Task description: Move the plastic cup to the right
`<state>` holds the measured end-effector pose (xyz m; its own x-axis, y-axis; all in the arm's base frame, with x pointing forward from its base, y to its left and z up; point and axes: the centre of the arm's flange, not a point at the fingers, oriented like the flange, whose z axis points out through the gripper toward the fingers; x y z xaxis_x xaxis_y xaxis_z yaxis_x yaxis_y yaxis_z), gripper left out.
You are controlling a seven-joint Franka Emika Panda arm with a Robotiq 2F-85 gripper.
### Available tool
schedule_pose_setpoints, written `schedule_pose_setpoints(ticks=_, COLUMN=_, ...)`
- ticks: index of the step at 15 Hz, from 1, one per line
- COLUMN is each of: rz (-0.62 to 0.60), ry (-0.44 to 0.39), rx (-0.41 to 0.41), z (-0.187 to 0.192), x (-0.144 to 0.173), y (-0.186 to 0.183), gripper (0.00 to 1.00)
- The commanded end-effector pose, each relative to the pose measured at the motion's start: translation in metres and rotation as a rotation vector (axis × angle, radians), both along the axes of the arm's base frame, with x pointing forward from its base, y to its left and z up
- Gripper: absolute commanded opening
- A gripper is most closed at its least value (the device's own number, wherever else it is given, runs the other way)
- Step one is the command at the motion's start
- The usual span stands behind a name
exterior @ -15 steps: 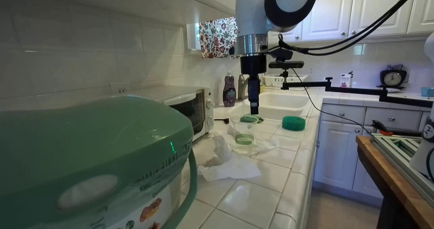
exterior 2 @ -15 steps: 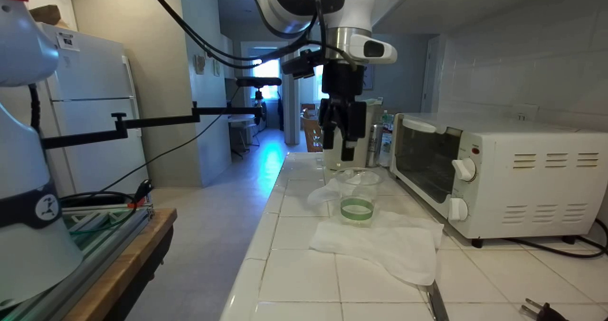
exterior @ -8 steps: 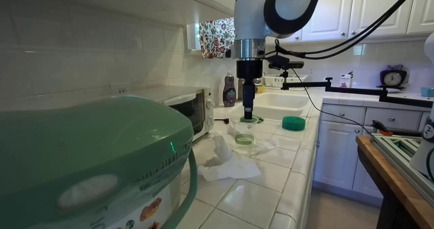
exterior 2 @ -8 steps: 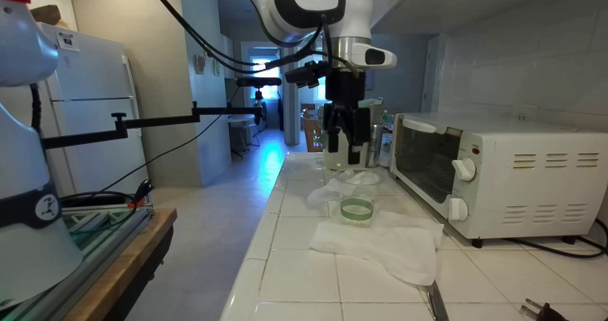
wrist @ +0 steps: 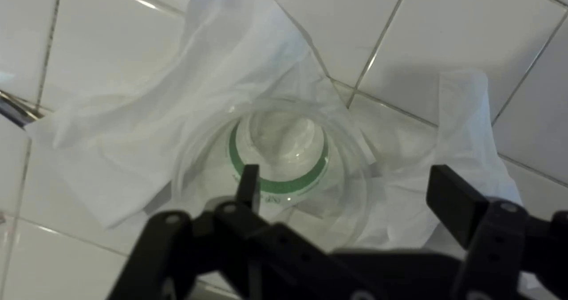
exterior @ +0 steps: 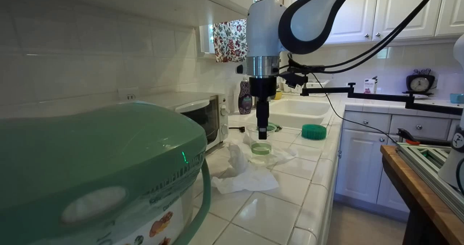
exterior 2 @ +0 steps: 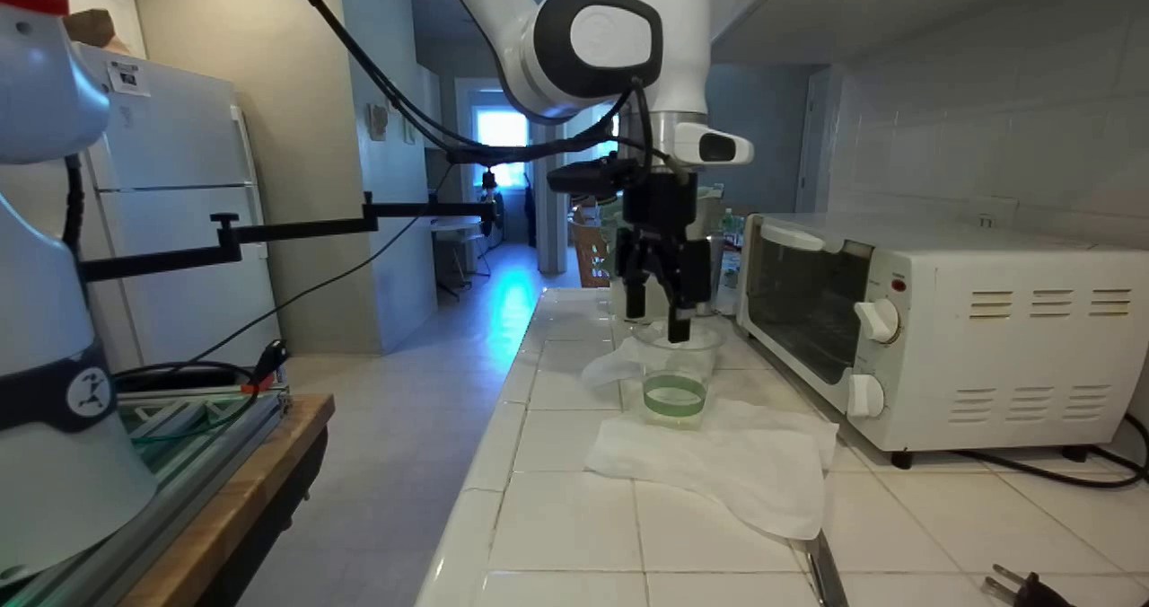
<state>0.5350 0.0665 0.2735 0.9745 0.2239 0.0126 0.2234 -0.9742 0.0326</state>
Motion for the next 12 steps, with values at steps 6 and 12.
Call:
schedule_pose_setpoints(ticks=6, rz=0.045, ry=0.005, rx=-0.019, z=-0.0132, x=0.0156, y=0.0022, gripper=0.31)
schedule_pose_setpoints(ticks=12, rz=0.067, ry=-0.007, rx=-0.028, z=-0.0072, x=0.0201, y=0.0076, gripper=0.00)
